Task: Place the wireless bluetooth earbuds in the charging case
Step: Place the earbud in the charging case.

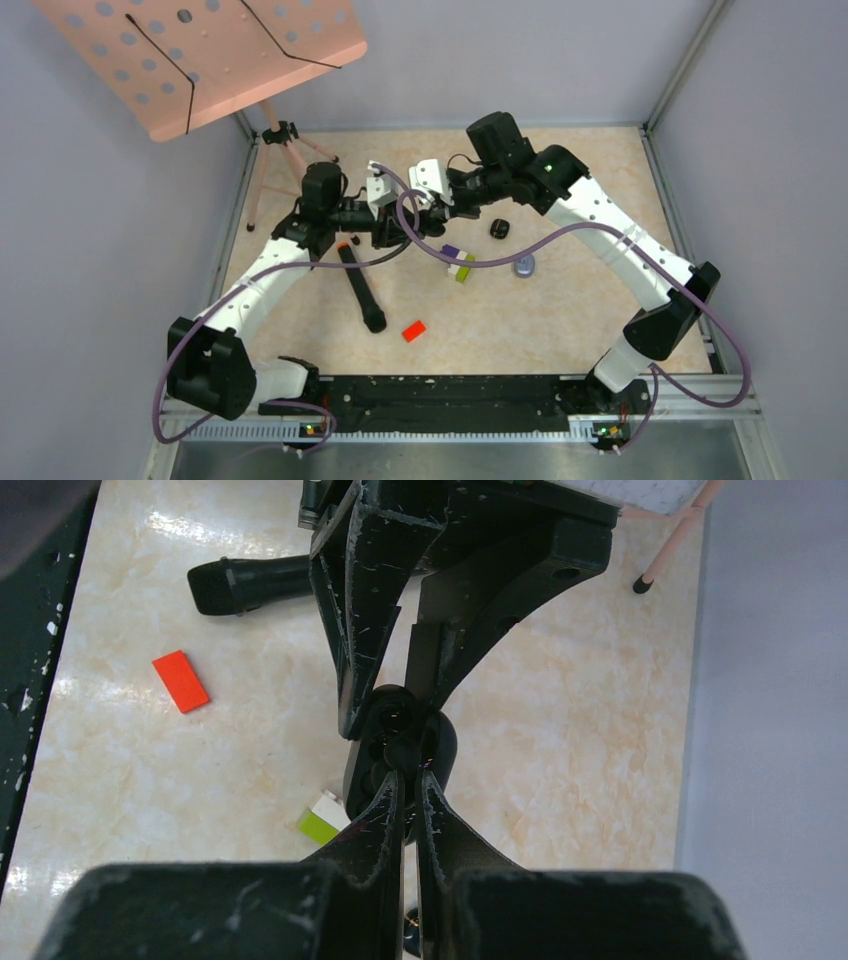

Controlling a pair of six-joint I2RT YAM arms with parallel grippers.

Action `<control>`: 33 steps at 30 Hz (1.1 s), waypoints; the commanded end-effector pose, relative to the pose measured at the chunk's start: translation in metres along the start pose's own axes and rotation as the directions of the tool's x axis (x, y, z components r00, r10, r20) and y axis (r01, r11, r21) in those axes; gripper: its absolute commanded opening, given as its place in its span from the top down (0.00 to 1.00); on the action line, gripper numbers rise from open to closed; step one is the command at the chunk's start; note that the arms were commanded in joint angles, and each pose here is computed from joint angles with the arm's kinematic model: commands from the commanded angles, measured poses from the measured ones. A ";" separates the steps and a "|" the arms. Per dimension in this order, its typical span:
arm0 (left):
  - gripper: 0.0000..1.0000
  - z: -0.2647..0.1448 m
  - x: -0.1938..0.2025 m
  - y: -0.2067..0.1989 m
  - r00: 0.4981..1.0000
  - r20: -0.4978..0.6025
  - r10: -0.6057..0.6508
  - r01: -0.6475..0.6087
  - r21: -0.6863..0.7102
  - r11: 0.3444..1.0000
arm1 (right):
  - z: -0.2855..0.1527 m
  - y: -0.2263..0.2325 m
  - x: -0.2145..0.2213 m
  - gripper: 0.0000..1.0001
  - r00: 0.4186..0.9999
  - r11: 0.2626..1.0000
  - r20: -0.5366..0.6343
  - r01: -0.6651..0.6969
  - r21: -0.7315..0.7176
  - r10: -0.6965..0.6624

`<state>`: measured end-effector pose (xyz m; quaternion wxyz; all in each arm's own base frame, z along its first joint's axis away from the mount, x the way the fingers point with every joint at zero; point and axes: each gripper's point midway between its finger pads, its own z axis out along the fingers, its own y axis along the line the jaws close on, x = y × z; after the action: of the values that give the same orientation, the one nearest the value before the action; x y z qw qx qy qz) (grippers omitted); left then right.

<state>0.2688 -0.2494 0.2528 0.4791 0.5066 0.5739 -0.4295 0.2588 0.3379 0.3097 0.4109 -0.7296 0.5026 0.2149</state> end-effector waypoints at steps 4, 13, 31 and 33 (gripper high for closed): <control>1.00 0.001 -0.019 -0.002 0.997 0.025 0.071 -0.072 0.029 0.997 | 0.005 -0.004 -0.013 1.00 0.998 0.999 0.028 0.051 0.006 -0.051; 1.00 0.002 -0.027 -0.004 0.998 0.054 0.037 -0.039 0.041 0.998 | 0.010 0.000 -0.006 1.00 0.997 0.998 0.023 0.067 -0.011 -0.067; 1.00 0.004 -0.033 -0.003 0.996 0.089 0.023 -0.026 0.038 0.999 | 0.017 0.004 0.002 1.00 0.993 0.993 0.025 0.118 0.012 -0.119; 1.00 0.004 -0.035 -0.002 0.995 0.096 0.019 -0.022 0.037 0.999 | 0.019 0.004 0.003 1.00 0.992 0.993 0.024 0.122 0.007 -0.122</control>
<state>0.2697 -0.2533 0.2603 0.4711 0.4838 0.5829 -0.4519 0.2659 0.3469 0.2922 0.4247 -0.7429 0.4762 0.2022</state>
